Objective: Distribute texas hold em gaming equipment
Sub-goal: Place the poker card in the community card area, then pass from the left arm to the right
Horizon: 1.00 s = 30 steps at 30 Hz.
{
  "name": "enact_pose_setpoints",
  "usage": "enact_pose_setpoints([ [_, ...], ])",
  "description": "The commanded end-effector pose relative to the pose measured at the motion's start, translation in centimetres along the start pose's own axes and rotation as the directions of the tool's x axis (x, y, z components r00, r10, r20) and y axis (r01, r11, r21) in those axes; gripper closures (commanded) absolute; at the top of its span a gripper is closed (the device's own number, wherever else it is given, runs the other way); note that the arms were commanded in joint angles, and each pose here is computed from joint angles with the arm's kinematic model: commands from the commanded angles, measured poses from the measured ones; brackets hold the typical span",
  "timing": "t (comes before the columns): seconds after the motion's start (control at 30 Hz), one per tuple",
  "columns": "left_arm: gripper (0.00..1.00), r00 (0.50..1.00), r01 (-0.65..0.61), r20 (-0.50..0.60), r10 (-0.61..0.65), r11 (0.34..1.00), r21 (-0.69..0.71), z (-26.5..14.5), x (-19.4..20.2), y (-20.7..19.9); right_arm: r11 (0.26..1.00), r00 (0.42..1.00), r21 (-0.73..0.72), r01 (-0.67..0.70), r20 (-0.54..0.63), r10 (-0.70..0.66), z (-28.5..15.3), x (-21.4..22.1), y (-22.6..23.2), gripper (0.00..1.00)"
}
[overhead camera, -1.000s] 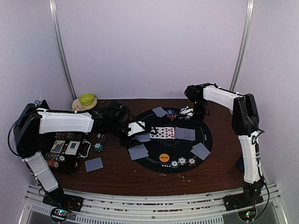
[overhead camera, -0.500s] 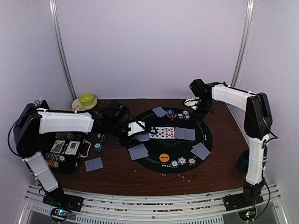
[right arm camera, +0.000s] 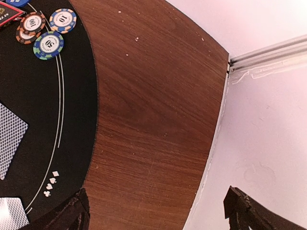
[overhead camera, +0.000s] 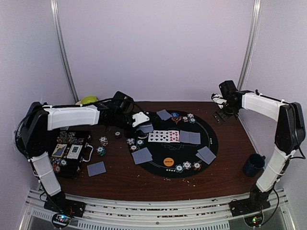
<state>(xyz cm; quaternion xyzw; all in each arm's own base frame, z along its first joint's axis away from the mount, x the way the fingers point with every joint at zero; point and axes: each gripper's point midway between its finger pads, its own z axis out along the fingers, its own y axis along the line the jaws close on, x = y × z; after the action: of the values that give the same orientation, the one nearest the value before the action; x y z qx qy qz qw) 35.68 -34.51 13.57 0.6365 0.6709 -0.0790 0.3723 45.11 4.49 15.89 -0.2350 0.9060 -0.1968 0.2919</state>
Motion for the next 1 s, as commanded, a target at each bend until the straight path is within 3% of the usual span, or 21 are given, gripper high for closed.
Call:
enact_pose_setpoints([
  [0.0,0.44,1.0,-0.002,0.014,0.002,1.0,0.002,-0.2,-1.0,0.6,0.99,0.99,0.074,-0.119,0.085,0.113,-2.1,-0.4,-2.7,0.0],
  [0.33,0.44,0.999,-0.035,0.01,0.035,0.999,0.038,0.5,-3.7,0.4,0.974,0.979,0.116,-0.195,0.076,0.187,-0.8,2.5,-4.7,0.0],
  [0.67,0.44,0.997,-0.059,0.055,0.055,0.996,0.073,2.5,-9.4,0.3,0.97,0.971,0.076,-0.233,0.078,0.227,-0.2,3.5,-5.3,0.0],
  [0.77,0.44,0.996,-0.068,0.069,0.063,0.995,0.073,3.1,-11.0,-0.2,0.973,0.967,-0.016,-0.229,0.108,0.229,-0.5,2.7,-4.1,0.0],
  [0.87,0.44,0.996,-0.045,0.085,0.039,0.997,0.063,3.3,-12.3,-0.1,0.957,0.957,-0.203,-0.207,0.161,0.241,-1.8,1.0,-1.6,0.0],
  [0.97,0.44,0.995,-0.01,0.104,0.003,0.998,0.067,2.9,-13.4,-0.1,0.859,0.925,-0.499,-0.111,0.263,0.272,-5.3,-1.8,2.6,0.0],
])
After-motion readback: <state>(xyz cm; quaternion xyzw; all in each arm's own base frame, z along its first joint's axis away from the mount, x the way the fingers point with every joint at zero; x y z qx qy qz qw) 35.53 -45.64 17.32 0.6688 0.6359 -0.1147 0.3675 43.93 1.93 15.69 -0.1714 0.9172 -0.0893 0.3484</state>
